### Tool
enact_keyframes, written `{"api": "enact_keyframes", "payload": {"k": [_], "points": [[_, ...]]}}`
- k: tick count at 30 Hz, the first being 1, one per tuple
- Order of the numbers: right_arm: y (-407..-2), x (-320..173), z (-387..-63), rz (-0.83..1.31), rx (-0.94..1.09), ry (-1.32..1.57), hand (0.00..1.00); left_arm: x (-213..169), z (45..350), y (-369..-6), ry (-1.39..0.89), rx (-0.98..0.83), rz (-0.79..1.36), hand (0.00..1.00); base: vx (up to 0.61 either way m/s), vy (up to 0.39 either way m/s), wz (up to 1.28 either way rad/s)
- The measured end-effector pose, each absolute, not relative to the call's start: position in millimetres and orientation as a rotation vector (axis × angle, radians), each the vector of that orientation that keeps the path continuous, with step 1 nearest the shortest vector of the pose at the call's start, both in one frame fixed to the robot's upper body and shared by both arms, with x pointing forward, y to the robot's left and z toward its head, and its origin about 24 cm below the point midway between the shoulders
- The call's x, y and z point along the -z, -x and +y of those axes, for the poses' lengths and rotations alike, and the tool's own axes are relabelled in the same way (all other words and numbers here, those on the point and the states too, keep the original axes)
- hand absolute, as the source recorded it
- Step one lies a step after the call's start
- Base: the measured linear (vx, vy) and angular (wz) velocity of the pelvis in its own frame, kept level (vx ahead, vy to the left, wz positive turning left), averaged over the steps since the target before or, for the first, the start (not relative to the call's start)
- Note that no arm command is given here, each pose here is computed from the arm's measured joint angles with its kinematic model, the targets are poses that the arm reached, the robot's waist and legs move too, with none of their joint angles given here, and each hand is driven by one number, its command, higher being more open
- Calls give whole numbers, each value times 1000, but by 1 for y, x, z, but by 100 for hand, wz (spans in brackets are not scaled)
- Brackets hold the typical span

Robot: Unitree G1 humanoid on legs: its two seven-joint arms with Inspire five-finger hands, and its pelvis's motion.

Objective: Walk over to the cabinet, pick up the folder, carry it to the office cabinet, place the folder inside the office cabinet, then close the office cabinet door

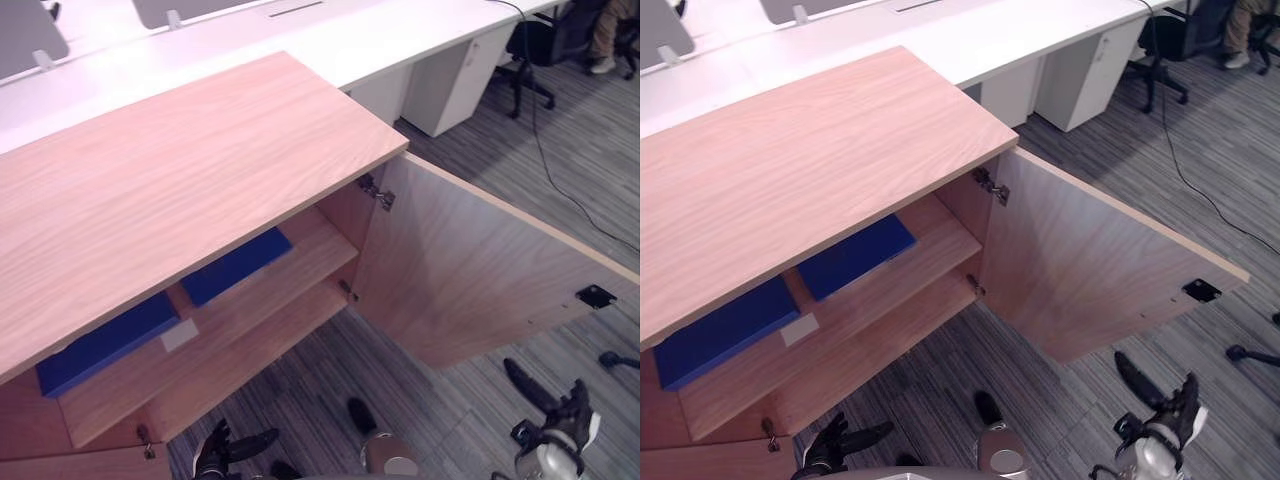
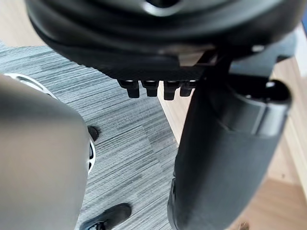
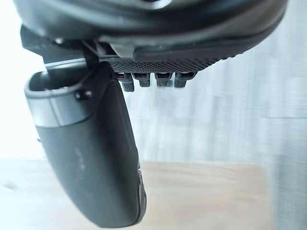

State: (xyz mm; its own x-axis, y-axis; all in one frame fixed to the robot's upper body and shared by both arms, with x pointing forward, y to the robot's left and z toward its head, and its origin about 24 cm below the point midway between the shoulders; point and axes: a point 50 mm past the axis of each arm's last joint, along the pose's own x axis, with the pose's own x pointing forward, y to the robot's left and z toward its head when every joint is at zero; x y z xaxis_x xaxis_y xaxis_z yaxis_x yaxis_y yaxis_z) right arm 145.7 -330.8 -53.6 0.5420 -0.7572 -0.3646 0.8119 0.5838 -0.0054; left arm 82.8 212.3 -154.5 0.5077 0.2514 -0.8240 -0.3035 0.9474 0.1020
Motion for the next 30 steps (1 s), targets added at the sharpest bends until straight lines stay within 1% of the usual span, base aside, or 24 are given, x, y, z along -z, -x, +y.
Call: {"api": "enact_keyframes", "payload": {"k": [2, 6, 9, 12, 16, 19, 21, 23, 25, 27, 30], "points": [[-178, 29, -342, 259, 855, -117, 100, 153, 212, -87, 50, -313, 965, 100, 58, 36, -53], [-221, -7, -357, 173, 740, -9, 100, 151, 209, -96, 22, -241, 941, 100, 17, 62, -18], [-258, -36, -351, 86, 652, 37, 100, 148, 209, -107, 11, -223, 913, 100, -20, 79, -23], [-263, -44, -355, 77, 629, 70, 100, 146, 207, -115, -8, -194, 891, 100, -43, 60, -5], [-265, -40, -347, 95, 581, 94, 100, 144, 206, -118, -13, -178, 879, 100, -17, 34, -5], [-250, -42, -335, 58, 547, 122, 100, 141, 204, -124, -32, -158, 848, 100, 0, 0, 0], [-231, -40, -318, 26, 505, 131, 100, 142, 205, -124, -37, -159, 851, 100, 0, 0, 0], [-203, -34, -285, 5, 437, 104, 100, 142, 205, -122, -44, -170, 857, 100, 48, 5, 0], [-186, -26, -265, 15, 406, 53, 100, 142, 207, -123, -59, -174, 856, 100, 50, 2, -5], [-156, -15, -238, 70, 355, 2, 100, 143, 206, -123, -75, -164, 862, 100, 54, -3, -7], [-126, -4, -210, 159, 242, -30, 100, 147, 205, -116, -89, -153, 899, 100, 49, -1, -7]]}}
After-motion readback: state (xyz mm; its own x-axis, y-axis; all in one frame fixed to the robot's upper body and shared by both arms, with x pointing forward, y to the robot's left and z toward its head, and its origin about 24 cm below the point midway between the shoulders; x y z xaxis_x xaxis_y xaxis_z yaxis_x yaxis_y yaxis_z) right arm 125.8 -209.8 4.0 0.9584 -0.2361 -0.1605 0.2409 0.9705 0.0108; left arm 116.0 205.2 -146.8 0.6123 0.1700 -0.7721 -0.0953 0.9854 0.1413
